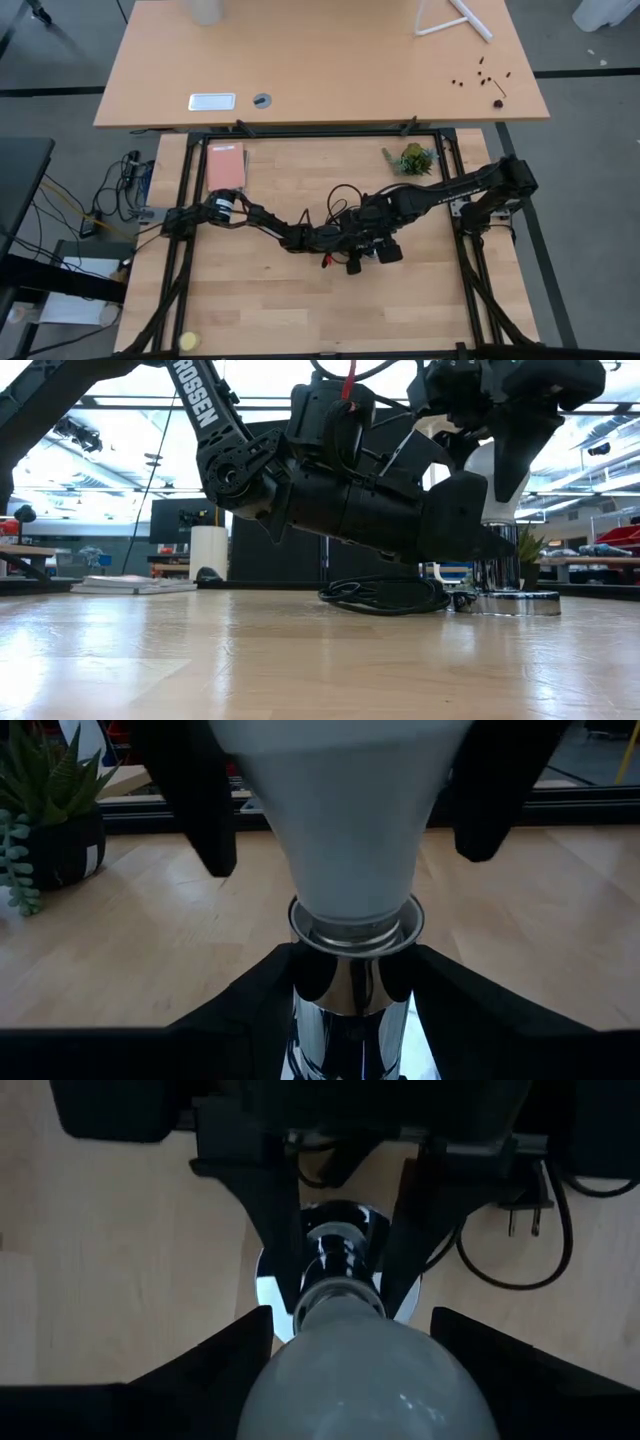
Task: Screw lightbulb
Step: Insert the lightbulb into the lamp
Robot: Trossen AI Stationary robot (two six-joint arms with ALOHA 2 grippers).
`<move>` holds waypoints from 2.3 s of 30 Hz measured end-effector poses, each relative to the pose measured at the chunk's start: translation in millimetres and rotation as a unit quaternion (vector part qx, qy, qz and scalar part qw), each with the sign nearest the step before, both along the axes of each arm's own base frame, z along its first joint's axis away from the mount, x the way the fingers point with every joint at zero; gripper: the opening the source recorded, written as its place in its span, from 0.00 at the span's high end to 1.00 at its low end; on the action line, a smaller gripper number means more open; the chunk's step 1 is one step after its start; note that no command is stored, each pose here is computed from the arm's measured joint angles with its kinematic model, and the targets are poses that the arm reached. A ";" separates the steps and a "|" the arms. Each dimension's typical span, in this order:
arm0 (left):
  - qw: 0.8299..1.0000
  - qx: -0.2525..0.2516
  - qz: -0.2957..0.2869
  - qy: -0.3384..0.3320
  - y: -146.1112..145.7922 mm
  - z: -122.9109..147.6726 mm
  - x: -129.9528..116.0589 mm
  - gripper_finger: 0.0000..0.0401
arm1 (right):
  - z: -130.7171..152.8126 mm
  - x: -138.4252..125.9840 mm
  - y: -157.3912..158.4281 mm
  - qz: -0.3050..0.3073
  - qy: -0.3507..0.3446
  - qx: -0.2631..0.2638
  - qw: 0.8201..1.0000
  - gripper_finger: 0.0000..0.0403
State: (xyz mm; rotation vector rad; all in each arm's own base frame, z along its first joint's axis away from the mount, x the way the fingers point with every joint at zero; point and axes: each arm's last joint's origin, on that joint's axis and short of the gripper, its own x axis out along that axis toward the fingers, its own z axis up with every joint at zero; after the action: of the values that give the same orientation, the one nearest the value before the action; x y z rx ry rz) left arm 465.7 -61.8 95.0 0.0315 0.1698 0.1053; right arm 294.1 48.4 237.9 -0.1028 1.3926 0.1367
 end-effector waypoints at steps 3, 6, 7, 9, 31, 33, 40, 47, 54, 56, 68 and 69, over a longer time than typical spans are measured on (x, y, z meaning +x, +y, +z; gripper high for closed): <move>1.000 0.000 0.001 0.000 0.1 0.0 0.0 0.52 | -2.0 0.1 -0.1 -0.001 -0.002 -0.001 1.000 0.32; 1.000 -0.002 0.001 -0.001 0.2 0.1 0.0 0.52 | -3.0 1.4 0.5 -0.015 -0.009 0.001 1.000 0.32; 1.000 -0.002 0.002 -0.001 0.3 0.1 0.0 0.52 | -3.2 1.5 1.4 -0.015 -0.010 -0.001 1.000 0.32; 1.000 -0.004 0.003 -0.001 0.3 0.1 0.0 0.52 | -3.8 0.7 2.0 -0.020 -0.007 -0.011 1.000 0.33; 1.000 -0.014 0.007 0.000 1.2 0.3 0.3 0.52 | -5.6 -3.2 16.7 -0.026 -0.005 -0.035 0.999 0.33; 1.000 -0.013 0.007 0.000 1.2 0.4 0.4 0.52 | -5.9 -2.5 19.1 -0.014 -0.009 -0.024 1.000 0.33; 1.000 -0.013 0.010 0.000 1.6 0.7 0.4 0.52 | -7.5 -3.0 18.8 0.005 -0.009 -0.034 0.999 0.34; 1.000 -0.014 0.010 0.000 1.7 0.6 0.4 0.52 | -8.4 -1.7 15.5 -0.027 -0.015 -0.036 0.999 0.34; 1.000 -0.013 0.008 0.001 1.6 0.6 0.4 0.52 | -11.6 -2.9 6.7 -0.054 -0.002 -0.009 0.999 0.34; 1.000 -0.013 0.008 0.001 1.6 0.6 0.4 0.52 | -11.6 -2.2 3.7 -0.058 0.000 0.001 0.998 0.35; 1.000 -0.012 0.007 0.001 1.2 0.5 0.4 0.52 | -11.9 1.2 -4.4 -0.107 -0.005 0.026 0.994 0.33; 1.000 -0.012 0.007 0.001 1.2 0.6 0.4 0.52 | -12.0 1.2 -4.4 -0.117 -0.004 0.027 0.993 0.34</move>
State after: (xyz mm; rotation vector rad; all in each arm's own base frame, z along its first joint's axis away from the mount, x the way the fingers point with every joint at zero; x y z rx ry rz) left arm 466.0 -60.6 95.6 0.0057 0.1734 0.1168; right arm 295.3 44.0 225.9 0.1054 1.3810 -0.0206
